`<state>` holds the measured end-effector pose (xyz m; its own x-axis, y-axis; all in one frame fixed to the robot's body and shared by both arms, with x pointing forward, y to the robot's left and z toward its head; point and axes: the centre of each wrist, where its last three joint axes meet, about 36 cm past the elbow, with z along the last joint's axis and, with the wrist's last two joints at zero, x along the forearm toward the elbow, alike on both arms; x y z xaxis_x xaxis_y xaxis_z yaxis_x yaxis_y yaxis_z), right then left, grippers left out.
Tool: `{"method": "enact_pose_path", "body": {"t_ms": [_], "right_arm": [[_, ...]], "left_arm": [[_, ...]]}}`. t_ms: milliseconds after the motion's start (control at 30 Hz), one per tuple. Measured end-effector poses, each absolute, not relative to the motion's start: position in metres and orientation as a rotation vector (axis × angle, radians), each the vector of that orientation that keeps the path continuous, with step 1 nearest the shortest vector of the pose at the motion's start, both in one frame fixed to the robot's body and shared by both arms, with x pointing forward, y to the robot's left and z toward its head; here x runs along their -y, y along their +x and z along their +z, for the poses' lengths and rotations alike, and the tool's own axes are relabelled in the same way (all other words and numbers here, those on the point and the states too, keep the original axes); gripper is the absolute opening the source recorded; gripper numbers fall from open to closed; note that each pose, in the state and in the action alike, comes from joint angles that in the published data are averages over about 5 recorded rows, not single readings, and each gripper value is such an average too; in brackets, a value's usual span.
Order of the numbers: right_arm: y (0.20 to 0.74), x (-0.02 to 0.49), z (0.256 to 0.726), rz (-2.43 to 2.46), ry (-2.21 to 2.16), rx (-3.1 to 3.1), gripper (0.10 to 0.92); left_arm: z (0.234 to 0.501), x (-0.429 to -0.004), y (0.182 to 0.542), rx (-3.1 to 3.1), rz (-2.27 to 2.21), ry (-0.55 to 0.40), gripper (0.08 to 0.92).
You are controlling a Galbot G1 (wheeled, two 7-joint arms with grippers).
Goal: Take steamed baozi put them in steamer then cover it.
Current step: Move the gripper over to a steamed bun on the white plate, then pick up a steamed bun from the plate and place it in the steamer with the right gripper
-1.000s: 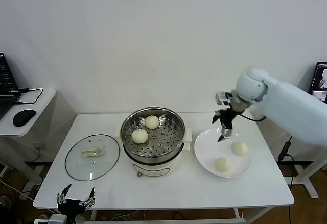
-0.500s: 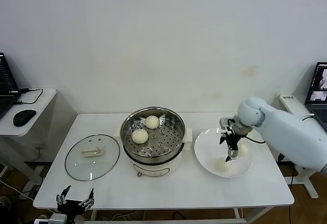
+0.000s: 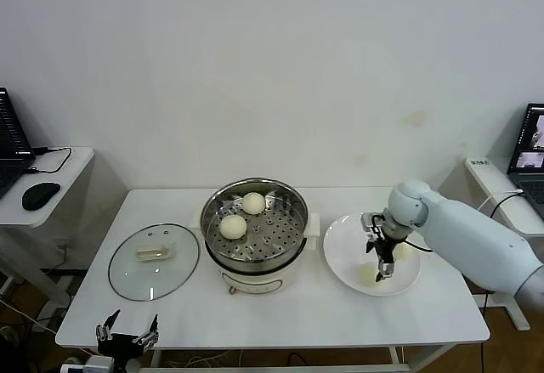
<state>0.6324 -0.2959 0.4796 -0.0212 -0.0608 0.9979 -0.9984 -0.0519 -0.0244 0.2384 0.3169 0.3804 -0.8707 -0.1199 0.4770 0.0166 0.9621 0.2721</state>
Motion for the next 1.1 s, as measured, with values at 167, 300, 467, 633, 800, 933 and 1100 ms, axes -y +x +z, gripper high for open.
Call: {"method": "enact_pose_path", "body": {"t_ms": [167,300,467,633,800,933,1100], "right_arm": [[0.633,0.296,0.47,1.225,1.273,1.245,0.823],[0.633,0.296,0.463,1.218,1.265,1.245,0.823],[0.634,0.296,0.459,1.21,1.256,1.249,0.823],[0.635,0.296,0.457,1.202,1.252,1.251,0.819],[0.635,0.297,0.454,1.192,1.245,1.251,0.742],[0.634,0.299,0.454,1.186,1.24,1.253,0.681],[0.634,0.303,0.455,1.178,1.231,1.258,0.642]], "left_arm": [[0.378,-0.317,0.237,2.596,-0.364,0.072,0.823],[0.376,-0.316,0.236,2.59,-0.361,0.07,0.823],[0.375,-0.315,0.237,2.593,-0.359,0.07,0.823],[0.375,-0.316,0.238,2.591,-0.359,0.07,0.823],[0.373,-0.317,0.238,2.588,-0.359,0.071,0.823],[0.372,-0.317,0.239,2.589,-0.357,0.073,0.823],[0.372,-0.317,0.24,2.59,-0.357,0.073,0.823]]}}
